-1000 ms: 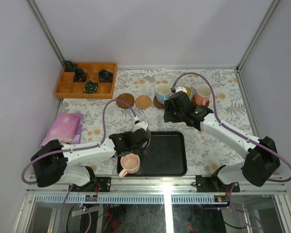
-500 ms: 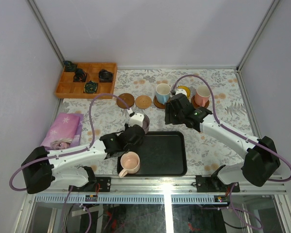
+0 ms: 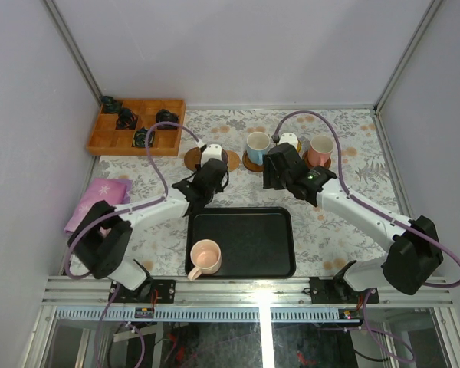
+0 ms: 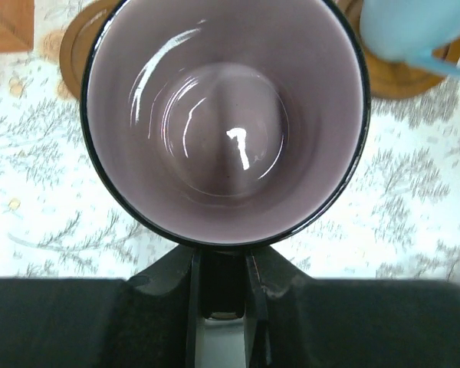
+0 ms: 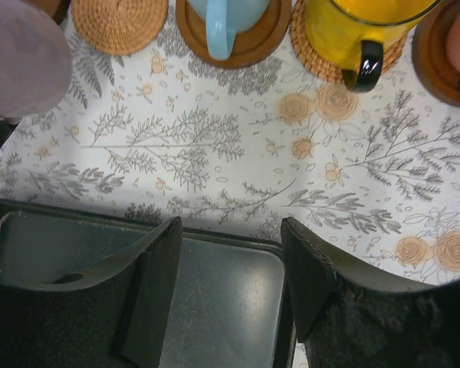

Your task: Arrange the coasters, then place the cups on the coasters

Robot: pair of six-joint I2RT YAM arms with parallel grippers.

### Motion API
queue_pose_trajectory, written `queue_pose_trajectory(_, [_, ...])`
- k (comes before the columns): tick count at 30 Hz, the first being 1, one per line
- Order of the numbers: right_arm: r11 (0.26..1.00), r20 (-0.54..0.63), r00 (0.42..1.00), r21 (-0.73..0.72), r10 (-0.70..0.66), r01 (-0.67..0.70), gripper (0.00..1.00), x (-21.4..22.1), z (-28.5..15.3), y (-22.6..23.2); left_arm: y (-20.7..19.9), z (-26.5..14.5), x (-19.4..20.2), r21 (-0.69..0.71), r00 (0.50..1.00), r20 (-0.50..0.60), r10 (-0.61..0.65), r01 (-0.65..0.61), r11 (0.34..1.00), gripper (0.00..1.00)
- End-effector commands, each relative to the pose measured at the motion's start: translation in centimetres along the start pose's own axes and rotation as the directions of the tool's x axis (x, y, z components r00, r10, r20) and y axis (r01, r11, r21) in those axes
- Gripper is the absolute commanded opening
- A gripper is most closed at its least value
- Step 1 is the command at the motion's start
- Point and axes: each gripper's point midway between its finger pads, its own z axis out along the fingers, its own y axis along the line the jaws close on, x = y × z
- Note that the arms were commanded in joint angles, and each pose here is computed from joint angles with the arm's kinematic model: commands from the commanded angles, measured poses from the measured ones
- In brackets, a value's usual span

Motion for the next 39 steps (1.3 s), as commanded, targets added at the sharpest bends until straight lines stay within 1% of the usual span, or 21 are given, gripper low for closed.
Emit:
queue_pose_trajectory(1, [0.999, 0.11, 0.994, 0.045, -0.007, 0.002, 0.62, -3.6, -1.2, -0.3, -1.9, 1.9, -7.7, 0.104, 0.971, 0.187, -0.15, 0.133, 0.986, 0.0])
queue_pose_trajectory(5, [0.997, 0.146, 0.989, 0.07, -0.003, -0.008, 0.62, -4.1, -1.7, -1.1, -1.8, 4.2, -8.3, 0.113, 0.967, 0.175, -0.186, 0.168, 0.979, 0.0])
queue_pose_trajectory(16, [0.996, 0.153, 0.988, 0.093, -0.013, -0.002, 0.62, -4.3, -1.6, -1.5, -3.0, 7.8, -8.5, 0.105, 0.983, 0.145, -0.116, 0.101, 0.989, 0.0])
queue_pose_trajectory(31, [0.996, 0.122, 0.992, 0.087, -0.023, 0.012, 0.6, -3.7, -1.0, -1.2, -2.6, 10.2, -7.2, 0.057, 0.992, 0.097, -0.077, 0.071, 0.996, 0.0])
queue_pose_trajectory(39, [0.996, 0.109, 0.994, 0.087, -0.027, 0.018, 0.6, -3.4, -0.6, -1.1, -2.3, 10.8, -7.5, 0.044, 0.992, 0.106, -0.063, 0.059, 0.997, 0.0])
